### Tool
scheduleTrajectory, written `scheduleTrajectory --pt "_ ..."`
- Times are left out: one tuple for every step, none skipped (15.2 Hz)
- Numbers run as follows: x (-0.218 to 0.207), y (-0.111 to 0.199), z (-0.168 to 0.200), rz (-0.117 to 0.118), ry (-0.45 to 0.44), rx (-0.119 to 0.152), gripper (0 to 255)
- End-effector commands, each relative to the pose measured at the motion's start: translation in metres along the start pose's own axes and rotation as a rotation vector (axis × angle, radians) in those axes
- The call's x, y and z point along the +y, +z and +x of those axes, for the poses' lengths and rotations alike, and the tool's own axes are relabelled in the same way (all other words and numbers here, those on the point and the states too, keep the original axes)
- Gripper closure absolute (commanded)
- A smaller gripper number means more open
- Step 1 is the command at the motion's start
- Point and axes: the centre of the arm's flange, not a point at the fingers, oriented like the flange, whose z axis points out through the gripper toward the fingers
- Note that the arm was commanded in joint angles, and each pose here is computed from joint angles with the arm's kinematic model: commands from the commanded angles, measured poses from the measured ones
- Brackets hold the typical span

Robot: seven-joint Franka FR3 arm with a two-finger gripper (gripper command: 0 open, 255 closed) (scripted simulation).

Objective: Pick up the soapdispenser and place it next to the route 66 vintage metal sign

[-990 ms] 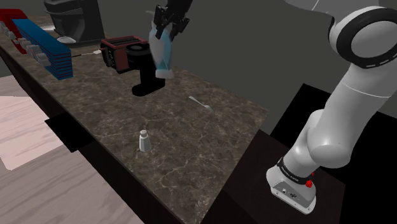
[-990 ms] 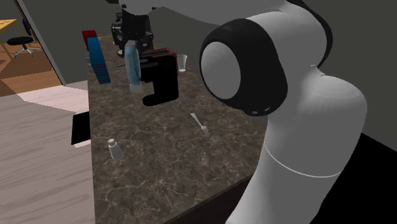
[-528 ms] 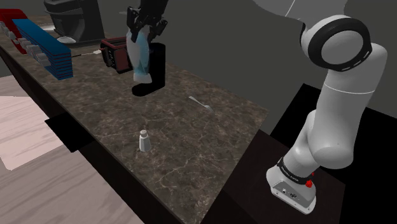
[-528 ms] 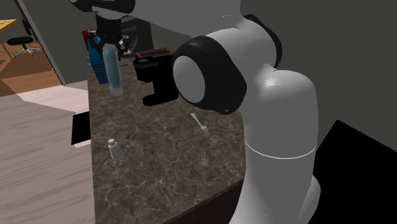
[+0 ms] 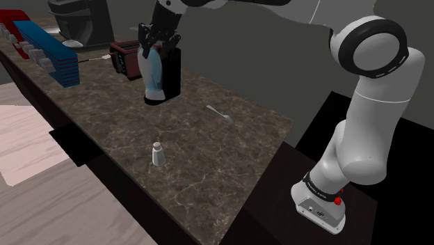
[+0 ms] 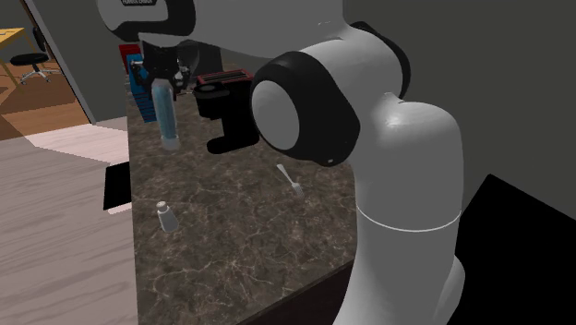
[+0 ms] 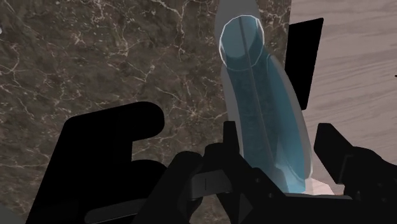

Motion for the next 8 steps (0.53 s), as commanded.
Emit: scheduleTrajectory --pt "0.002 0.010 -0.003 0.000 0.000 0.001 255" --pt "0.004 0.015 -0.004 0.000 0.000 0.001 255" --pt "0.005 0.020 -0.006 0.000 0.000 0.001 255" --pt "0.006 0.025 -0.007 0.000 0.000 0.001 255" --pt "0.008 0.030 -0.009 0.000 0.000 0.001 255" --pt "0.009 0.035 -0.010 0.000 0.000 0.001 255" --pt "0.010 0.039 -0.012 0.000 0.000 0.001 255" --pt "0.012 0.044 -0.013 0.000 0.000 0.001 255"
